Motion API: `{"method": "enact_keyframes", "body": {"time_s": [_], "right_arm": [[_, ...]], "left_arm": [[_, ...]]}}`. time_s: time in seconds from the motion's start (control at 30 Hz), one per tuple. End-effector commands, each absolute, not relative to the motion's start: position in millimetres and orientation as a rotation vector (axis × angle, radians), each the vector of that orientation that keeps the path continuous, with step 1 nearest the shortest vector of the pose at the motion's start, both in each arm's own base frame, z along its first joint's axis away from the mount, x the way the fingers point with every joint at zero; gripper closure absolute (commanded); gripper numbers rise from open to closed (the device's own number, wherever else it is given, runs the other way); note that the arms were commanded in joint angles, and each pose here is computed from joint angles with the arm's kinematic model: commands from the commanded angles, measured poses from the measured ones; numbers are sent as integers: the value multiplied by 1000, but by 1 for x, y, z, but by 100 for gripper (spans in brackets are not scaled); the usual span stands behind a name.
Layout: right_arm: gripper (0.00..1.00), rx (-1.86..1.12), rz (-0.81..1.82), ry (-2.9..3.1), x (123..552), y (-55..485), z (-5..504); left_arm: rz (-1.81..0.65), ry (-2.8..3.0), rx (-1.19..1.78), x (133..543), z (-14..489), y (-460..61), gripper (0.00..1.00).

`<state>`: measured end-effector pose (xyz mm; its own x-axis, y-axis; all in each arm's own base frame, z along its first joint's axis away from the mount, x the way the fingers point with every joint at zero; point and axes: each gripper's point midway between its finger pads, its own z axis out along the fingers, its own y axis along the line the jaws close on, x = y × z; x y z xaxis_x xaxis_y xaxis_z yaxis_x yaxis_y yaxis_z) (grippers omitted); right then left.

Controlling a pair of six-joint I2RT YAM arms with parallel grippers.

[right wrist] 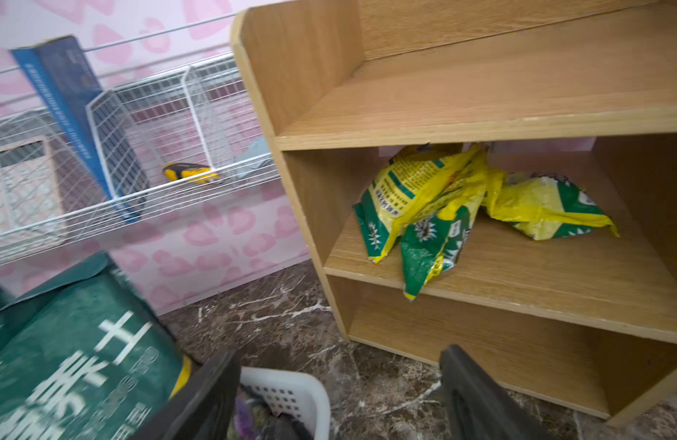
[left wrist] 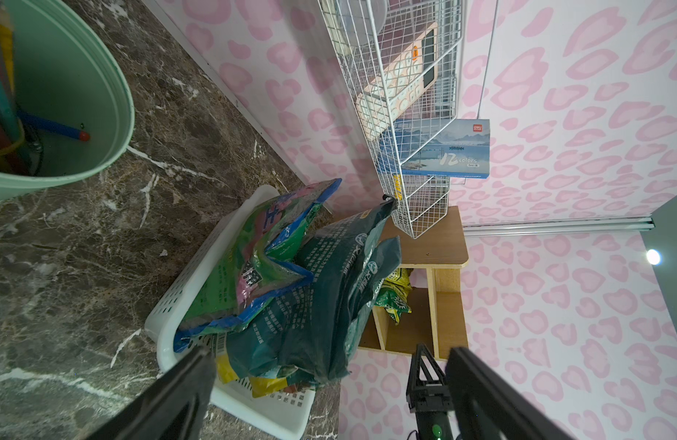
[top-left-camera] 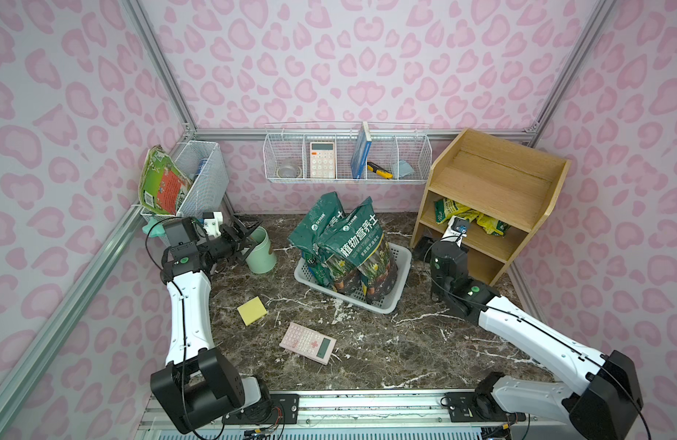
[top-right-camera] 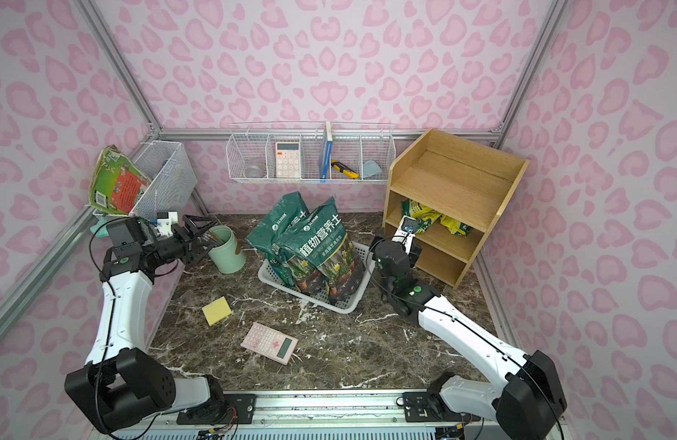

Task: Take down the fertilizer bag from the shelf
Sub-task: Pick up the fertilizer bag from the shelf.

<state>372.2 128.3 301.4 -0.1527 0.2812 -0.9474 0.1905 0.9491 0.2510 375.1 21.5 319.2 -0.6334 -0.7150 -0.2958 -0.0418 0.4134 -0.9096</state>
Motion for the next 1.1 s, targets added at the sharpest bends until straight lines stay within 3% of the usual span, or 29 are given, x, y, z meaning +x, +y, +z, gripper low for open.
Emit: {"method": "enact_keyframes", "body": {"time_s": [0.0, 0.3, 0.63, 0.83, 1.0, 1.07], "right_arm": [[20, 355, 46, 1859, 384, 124, 281], [22, 412, -214, 1968, 411, 97, 266], [21, 490, -308, 1933, 417, 69, 268], [14, 509, -274, 1864, 429, 49, 275], [15, 539, -377, 1841, 446, 30, 266], [20, 520, -399, 1846, 453, 30, 263]], "left_arm": [[-1246, 1971, -606, 376, 324, 20, 1], [-1247, 1971, -597, 375, 325, 18, 1], [-1249, 1975, -595, 375, 324, 17, 1], [-1238, 1985, -582, 373, 323, 13, 1], [-1230, 1992, -586, 374, 322, 14, 1], [-1228, 1993, -586, 374, 322, 14, 1]]}}
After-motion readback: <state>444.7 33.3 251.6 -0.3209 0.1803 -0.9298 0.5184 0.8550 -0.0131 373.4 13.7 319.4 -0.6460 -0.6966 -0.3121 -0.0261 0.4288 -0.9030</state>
